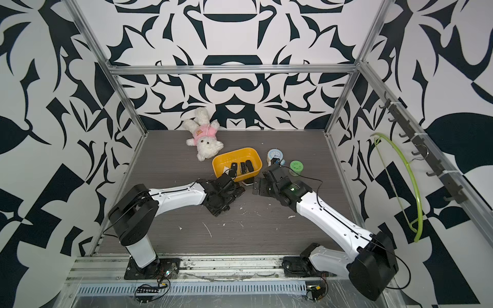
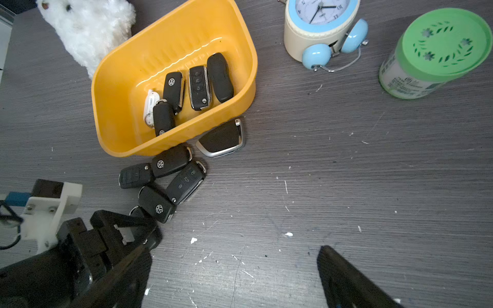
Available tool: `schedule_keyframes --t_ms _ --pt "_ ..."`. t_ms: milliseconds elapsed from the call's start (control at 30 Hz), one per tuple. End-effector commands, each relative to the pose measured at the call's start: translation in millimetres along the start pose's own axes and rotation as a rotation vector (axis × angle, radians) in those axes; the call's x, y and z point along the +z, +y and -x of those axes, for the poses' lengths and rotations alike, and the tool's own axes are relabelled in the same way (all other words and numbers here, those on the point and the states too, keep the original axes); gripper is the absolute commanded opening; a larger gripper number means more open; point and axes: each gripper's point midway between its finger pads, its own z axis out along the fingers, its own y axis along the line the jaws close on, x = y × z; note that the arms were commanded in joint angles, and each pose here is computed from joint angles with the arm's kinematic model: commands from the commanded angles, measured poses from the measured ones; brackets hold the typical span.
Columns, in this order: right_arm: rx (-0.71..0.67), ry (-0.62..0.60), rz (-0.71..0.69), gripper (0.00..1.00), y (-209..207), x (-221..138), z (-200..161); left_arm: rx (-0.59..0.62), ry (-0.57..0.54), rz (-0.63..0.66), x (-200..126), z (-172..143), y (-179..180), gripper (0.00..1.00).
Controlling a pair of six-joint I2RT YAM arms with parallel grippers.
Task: Place the car key into the storage box
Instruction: Pick up the car key from the center of the board.
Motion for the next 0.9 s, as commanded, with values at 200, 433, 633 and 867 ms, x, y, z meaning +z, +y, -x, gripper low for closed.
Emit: schedule_keyframes --t_ms 200,433,633,867 --pt "0.007 -0.025 -0.019 1.00 -2.4 -4.4 4.5 -0.015 0.033 0.116 21.4 -2.7 19.6 0.62" --pt "0.005 -0.026 -0.026 1.00 -4.4 -5.2 3.9 -0.014 0.060 0.203 23.4 -7.2 29.8 0.51" --pt "0.003 -0.026 -0.026 1.00 -5.1 -4.9 2.8 -0.018 0.092 0.263 27.8 -12.8 35.7 0.52" --pt "-0.006 -0.029 -0.025 1.00 -4.8 -7.0 4.0 -0.024 0.096 0.269 32.2 -13.9 38.0 0.45"
